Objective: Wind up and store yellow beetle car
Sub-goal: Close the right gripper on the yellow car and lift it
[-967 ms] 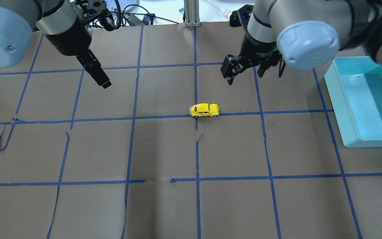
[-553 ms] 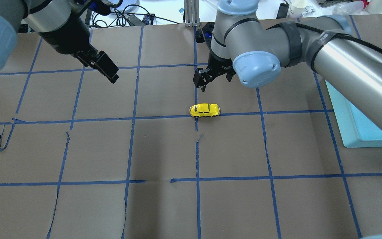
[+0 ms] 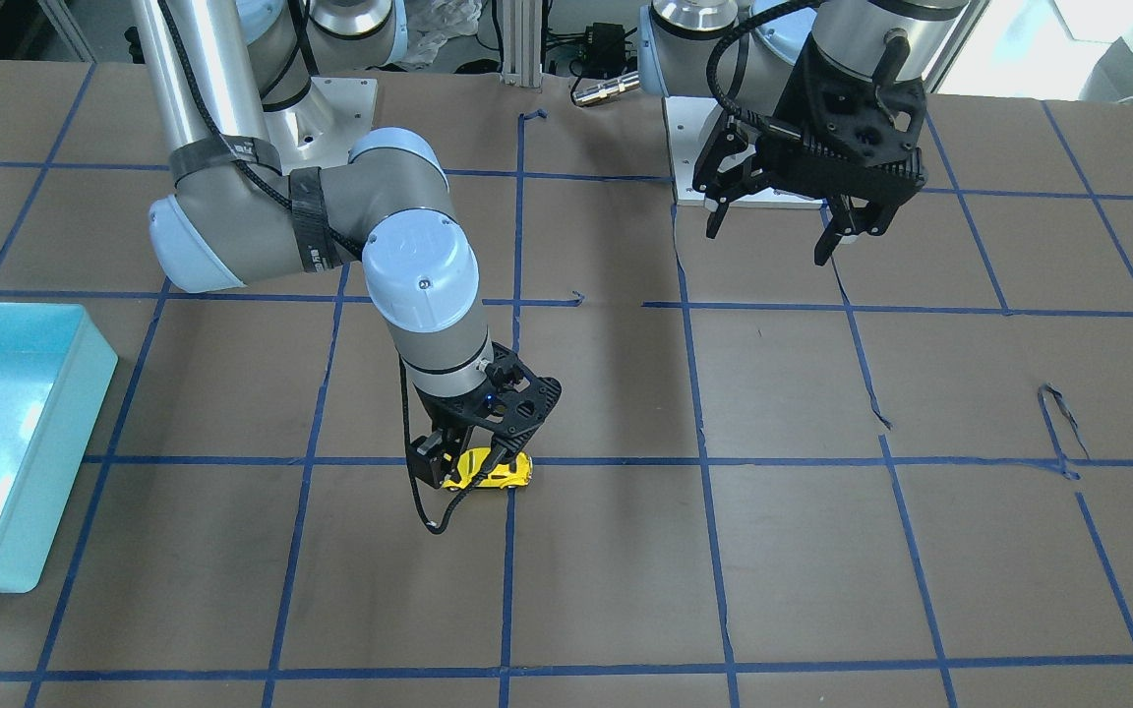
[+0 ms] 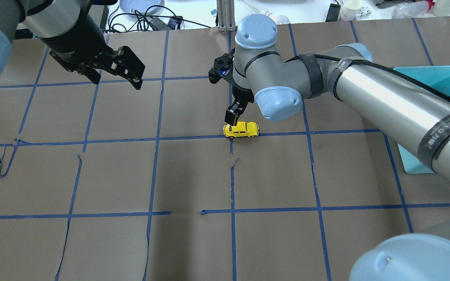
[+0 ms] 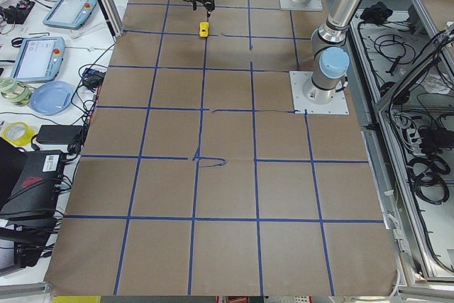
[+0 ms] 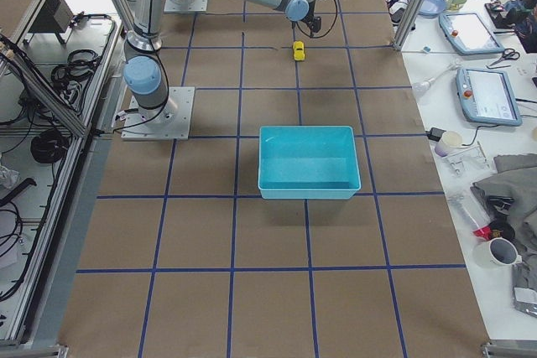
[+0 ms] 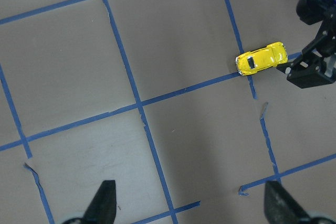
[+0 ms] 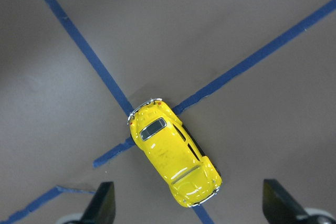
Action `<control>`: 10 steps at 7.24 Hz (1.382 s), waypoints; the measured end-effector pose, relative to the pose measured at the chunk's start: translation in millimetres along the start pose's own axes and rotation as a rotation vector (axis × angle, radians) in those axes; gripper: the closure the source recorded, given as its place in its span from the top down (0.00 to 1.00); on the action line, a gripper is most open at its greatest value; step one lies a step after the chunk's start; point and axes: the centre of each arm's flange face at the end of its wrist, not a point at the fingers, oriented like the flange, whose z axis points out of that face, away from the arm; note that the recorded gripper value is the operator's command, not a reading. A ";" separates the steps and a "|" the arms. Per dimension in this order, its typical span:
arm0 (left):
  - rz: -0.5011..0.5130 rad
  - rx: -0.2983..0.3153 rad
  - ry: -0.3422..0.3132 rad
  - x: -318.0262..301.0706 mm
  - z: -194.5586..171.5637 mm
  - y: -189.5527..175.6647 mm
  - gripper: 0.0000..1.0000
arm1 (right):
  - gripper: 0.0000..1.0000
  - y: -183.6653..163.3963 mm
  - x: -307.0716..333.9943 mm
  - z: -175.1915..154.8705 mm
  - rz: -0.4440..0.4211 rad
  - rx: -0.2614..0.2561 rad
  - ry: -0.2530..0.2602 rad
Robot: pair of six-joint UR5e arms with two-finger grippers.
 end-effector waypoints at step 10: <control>-0.126 -0.010 -0.052 1.7 3.4 1.7 1.00 | 0.12 -5.2 -17.9 71.2 -0.474 -0.059 -0.015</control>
